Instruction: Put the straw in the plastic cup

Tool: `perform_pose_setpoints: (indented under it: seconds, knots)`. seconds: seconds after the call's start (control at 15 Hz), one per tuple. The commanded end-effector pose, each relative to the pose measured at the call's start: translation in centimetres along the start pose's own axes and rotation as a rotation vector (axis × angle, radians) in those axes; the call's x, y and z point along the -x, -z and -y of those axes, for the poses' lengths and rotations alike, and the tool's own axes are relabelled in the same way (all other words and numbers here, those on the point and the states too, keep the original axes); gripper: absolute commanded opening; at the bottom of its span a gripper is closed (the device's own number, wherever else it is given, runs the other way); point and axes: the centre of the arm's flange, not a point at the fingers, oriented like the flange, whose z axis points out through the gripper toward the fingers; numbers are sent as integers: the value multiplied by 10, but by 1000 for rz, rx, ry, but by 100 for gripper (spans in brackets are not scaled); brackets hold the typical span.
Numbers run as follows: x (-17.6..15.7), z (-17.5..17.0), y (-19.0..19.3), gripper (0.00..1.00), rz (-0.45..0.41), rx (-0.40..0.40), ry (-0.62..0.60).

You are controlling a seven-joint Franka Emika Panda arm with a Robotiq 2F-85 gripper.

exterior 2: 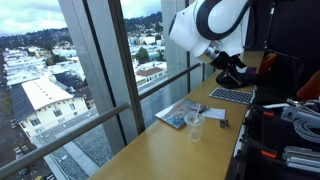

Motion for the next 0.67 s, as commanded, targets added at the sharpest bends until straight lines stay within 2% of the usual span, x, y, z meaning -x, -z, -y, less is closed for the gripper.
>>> perform_pose_setpoints:
  seconds: [0.0,0.13,0.6]
  knots:
    - [-4,-3,2,100,-11,-34,-8]
    - [-6,-8,4,100,-16,-59,-17]
    - [-6,-7,5,100,-16,-65,-17]
